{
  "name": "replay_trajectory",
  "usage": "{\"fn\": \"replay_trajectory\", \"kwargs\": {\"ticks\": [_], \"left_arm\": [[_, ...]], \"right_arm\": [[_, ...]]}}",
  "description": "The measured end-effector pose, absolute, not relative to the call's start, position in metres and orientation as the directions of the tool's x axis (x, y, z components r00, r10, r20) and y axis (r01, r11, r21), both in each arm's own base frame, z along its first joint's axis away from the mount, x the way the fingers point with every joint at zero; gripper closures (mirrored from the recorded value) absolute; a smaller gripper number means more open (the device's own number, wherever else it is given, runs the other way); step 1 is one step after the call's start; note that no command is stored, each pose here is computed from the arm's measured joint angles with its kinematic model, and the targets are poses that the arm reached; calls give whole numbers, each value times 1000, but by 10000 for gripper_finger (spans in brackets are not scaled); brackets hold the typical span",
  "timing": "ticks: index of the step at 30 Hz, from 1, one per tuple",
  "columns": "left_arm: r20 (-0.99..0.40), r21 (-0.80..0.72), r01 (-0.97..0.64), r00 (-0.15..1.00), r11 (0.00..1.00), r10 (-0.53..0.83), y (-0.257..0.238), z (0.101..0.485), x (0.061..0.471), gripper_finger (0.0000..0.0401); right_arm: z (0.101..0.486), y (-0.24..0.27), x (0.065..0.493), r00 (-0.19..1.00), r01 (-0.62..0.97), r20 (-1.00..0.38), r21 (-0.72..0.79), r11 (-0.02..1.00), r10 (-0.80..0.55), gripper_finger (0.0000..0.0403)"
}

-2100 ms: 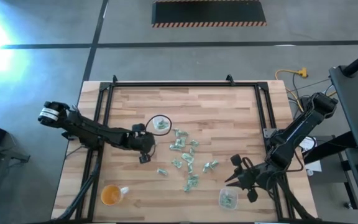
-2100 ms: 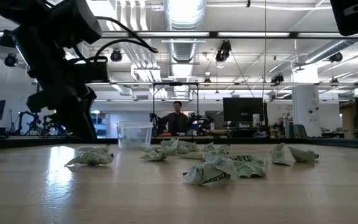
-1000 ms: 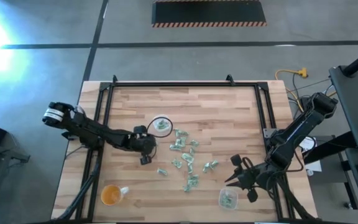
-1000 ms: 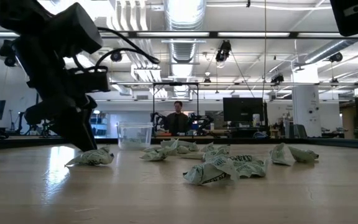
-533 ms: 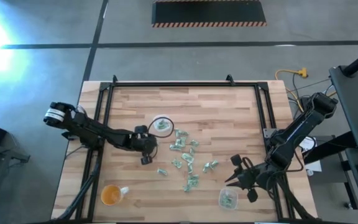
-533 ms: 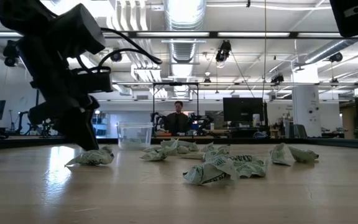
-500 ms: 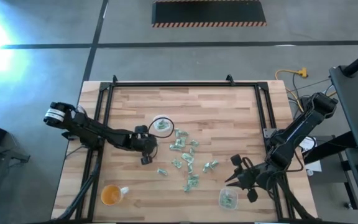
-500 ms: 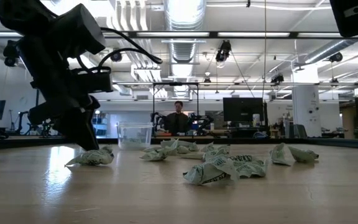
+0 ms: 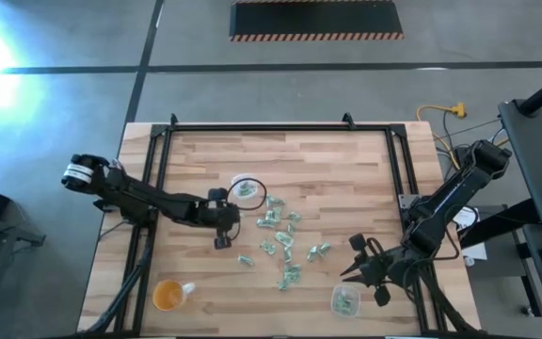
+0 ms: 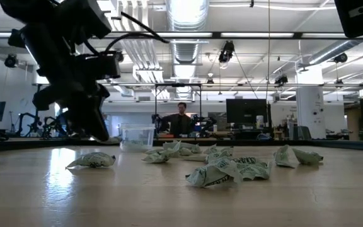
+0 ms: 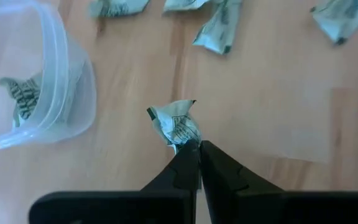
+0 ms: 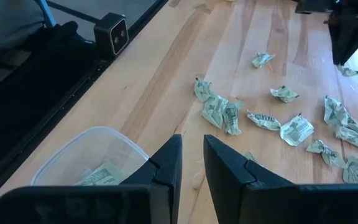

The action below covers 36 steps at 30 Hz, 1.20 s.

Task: Pick and place Stevia / Truvia into bins
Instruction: Put the stevia packet into the top transparent container

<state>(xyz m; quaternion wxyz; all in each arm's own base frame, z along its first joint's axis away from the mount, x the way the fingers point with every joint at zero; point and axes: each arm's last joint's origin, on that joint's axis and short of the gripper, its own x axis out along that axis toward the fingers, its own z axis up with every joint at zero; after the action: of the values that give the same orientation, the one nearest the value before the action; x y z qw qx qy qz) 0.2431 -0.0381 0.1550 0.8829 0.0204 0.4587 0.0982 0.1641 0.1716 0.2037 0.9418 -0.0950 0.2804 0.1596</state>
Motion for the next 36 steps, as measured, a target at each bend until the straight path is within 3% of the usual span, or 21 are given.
{"fn": "replay_trajectory", "kwargs": {"ticks": [4, 11, 17, 28, 36], "left_arm": [[-767, 165, -128, 607, 978, 209, -40, 165, 246, 401], [-667, 361, -184, 634, 914, 391, -34, 178, 255, 401], [-609, 417, -185, 670, 890, 425, -28, 186, 262, 401], [-590, 435, -309, 612, 846, 527, 17, 188, 265, 401], [-630, 365, -287, 624, 886, 462, 26, 185, 264, 401]], "right_arm": [[203, 171, 164, 791, -355, -560, -93, 930, 246, 346], [203, 171, 164, 792, -355, -559, -93, 930, 246, 346], [203, 171, 164, 792, -355, -559, -93, 930, 246, 346], [203, 171, 164, 792, -355, -559, -93, 930, 246, 346], [203, 171, 164, 792, -354, -559, -93, 930, 246, 346]]}}
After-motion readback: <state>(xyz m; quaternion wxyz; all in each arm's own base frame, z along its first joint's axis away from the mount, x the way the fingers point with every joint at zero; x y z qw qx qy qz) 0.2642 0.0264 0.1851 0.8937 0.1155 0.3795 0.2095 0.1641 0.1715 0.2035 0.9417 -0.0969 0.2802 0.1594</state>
